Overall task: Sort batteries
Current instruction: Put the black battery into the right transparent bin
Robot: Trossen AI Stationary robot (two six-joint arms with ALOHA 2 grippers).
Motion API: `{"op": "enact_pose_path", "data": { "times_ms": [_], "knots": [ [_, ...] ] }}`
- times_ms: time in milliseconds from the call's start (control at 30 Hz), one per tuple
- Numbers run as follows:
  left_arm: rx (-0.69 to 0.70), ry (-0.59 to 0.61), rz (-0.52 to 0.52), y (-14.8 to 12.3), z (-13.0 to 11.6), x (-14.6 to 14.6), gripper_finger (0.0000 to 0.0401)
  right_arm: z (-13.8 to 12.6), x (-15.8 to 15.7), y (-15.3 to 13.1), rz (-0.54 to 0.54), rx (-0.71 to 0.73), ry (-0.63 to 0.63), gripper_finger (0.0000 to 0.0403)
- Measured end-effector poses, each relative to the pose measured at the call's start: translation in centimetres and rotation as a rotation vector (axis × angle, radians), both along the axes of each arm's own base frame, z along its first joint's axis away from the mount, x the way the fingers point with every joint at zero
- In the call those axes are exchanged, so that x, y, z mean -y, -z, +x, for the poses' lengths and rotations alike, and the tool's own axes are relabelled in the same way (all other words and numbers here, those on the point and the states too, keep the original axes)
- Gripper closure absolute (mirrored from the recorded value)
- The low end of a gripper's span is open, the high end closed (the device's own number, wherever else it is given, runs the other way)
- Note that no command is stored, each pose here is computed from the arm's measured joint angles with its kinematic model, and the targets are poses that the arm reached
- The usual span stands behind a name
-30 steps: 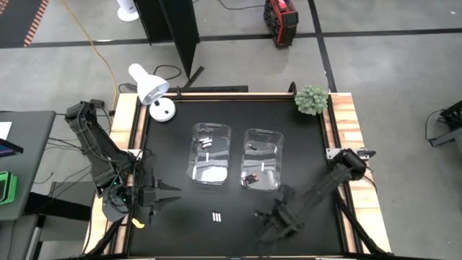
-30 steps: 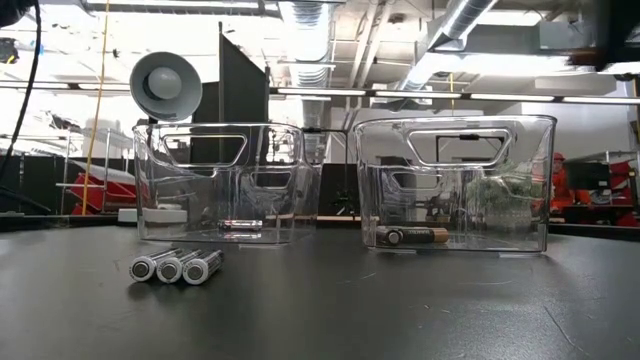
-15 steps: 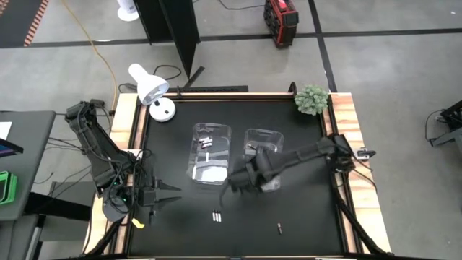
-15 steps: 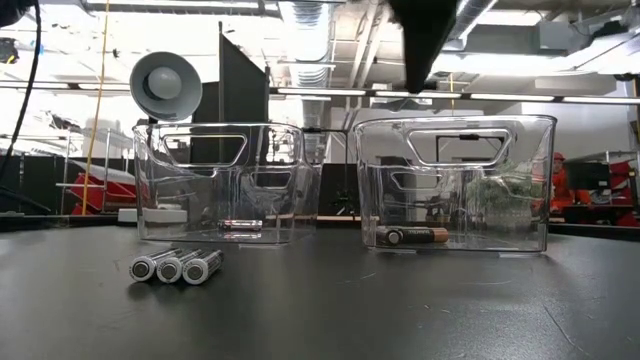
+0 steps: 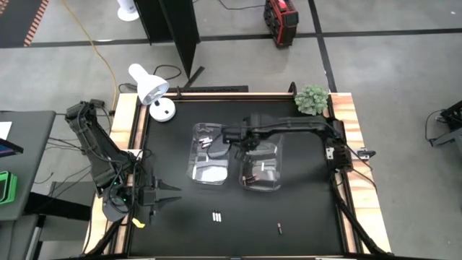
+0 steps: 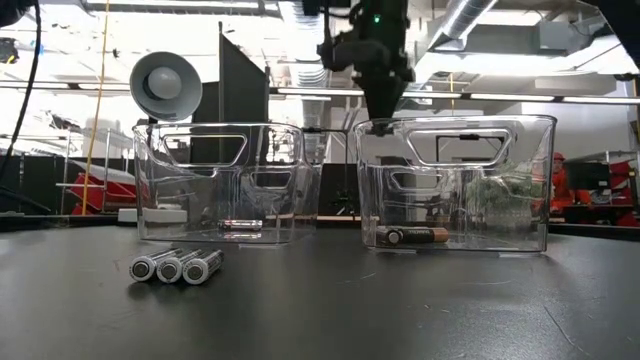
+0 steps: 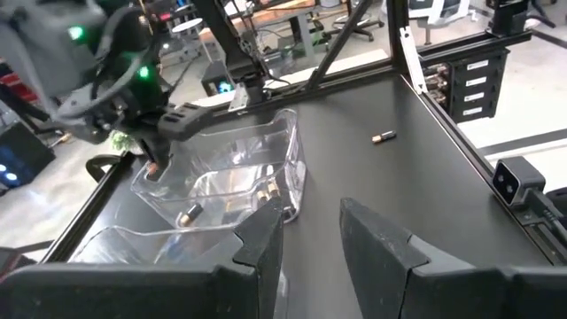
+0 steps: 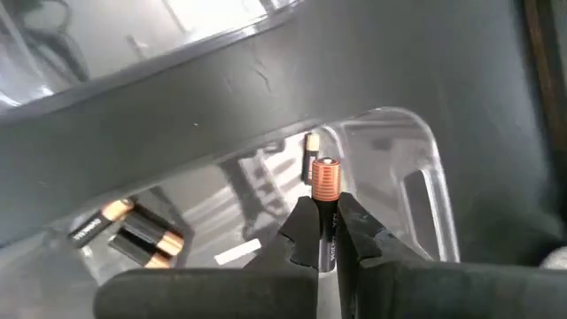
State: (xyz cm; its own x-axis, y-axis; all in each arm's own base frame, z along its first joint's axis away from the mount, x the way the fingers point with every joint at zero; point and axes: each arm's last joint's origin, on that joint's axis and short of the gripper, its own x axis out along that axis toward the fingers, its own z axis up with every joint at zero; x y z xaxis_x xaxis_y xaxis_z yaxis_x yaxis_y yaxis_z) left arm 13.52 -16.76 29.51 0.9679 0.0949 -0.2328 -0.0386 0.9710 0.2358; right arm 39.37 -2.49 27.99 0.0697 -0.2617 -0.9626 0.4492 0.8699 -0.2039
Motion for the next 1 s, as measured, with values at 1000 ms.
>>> {"op": "enact_pose_path", "data": {
  "times_ms": [1000],
  "knots": [
    [-0.011, -0.003, 0.004, 0.5, 0.2, 0.4, 0.0294, -3.1, 6.1, 11.1, 0.13, -0.038, 0.082, 0.0385]
  ]
}}
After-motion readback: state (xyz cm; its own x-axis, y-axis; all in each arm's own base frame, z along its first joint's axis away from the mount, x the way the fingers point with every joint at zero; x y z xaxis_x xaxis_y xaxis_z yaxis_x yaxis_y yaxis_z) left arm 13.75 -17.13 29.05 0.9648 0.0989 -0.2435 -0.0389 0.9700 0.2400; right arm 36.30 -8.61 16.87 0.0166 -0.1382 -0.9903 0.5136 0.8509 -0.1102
